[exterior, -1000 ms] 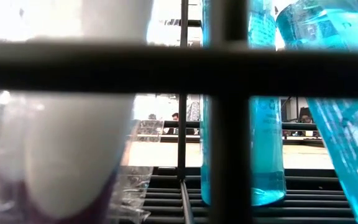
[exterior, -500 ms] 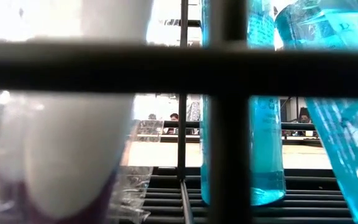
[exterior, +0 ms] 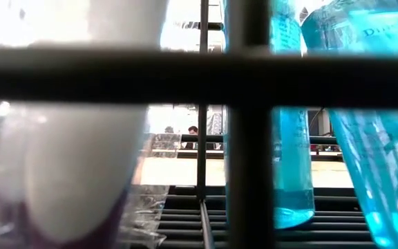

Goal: Pick & Place toothbrushing station
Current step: Put the blue toothbrush into the black mesh organizer

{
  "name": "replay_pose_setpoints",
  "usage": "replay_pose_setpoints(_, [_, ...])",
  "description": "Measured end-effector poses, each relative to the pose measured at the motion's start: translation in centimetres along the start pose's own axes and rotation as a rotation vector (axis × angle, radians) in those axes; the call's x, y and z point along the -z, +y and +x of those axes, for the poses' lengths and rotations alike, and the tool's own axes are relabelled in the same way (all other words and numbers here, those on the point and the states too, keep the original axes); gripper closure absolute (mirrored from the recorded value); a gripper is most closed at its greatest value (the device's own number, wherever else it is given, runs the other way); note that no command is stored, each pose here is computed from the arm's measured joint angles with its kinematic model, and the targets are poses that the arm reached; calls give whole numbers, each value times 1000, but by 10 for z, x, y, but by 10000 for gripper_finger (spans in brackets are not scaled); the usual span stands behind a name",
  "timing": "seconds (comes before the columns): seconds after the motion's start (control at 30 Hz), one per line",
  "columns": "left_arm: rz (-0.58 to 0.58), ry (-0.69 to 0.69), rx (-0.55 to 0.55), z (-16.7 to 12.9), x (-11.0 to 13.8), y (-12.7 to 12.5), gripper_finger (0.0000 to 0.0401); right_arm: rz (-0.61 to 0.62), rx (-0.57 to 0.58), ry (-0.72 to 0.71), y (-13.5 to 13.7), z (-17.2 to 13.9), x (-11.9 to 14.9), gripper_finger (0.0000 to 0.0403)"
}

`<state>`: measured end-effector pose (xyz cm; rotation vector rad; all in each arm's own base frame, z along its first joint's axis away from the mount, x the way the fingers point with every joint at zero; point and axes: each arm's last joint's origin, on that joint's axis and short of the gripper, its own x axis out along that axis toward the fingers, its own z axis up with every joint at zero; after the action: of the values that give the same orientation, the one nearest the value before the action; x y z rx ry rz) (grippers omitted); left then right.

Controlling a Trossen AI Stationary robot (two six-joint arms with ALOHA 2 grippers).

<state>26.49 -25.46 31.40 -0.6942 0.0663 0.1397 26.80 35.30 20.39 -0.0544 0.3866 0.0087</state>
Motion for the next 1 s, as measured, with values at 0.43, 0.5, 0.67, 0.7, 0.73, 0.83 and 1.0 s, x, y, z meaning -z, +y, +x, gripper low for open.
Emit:
replay_pose_setpoints(0.43, [0, 1, 0, 0, 0, 0, 400, -16, -1, 2, 5, 8, 11, 386])
replay_pose_setpoints(0.5, [0, 0, 0, 0, 0, 0, 400, -10, -2, 0, 4, 9, 10, 386])
replay_pose_setpoints(0.67, [-4, -2, 3, 0, 0, 0, 400, -9, -3, -3, 5, 9, 10, 386])
replay_pose_setpoints(0.7, [-5, -2, 3, 0, 0, 0, 400, -9, -2, -3, 5, 9, 10, 386])
replay_pose_setpoints(0.73, [-5, -2, 3, 0, 0, 0, 400, -9, -2, -4, 5, 9, 10, 385])
replay_pose_setpoints(0.83, [-5, -2, 3, 0, 0, 0, 400, -22, 11, -16, 4, 9, 9, 385])
replay_pose_setpoints(1.0, [-6, -3, 3, 0, 0, 0, 400, -24, 7, -39, 5, 9, 6, 386])
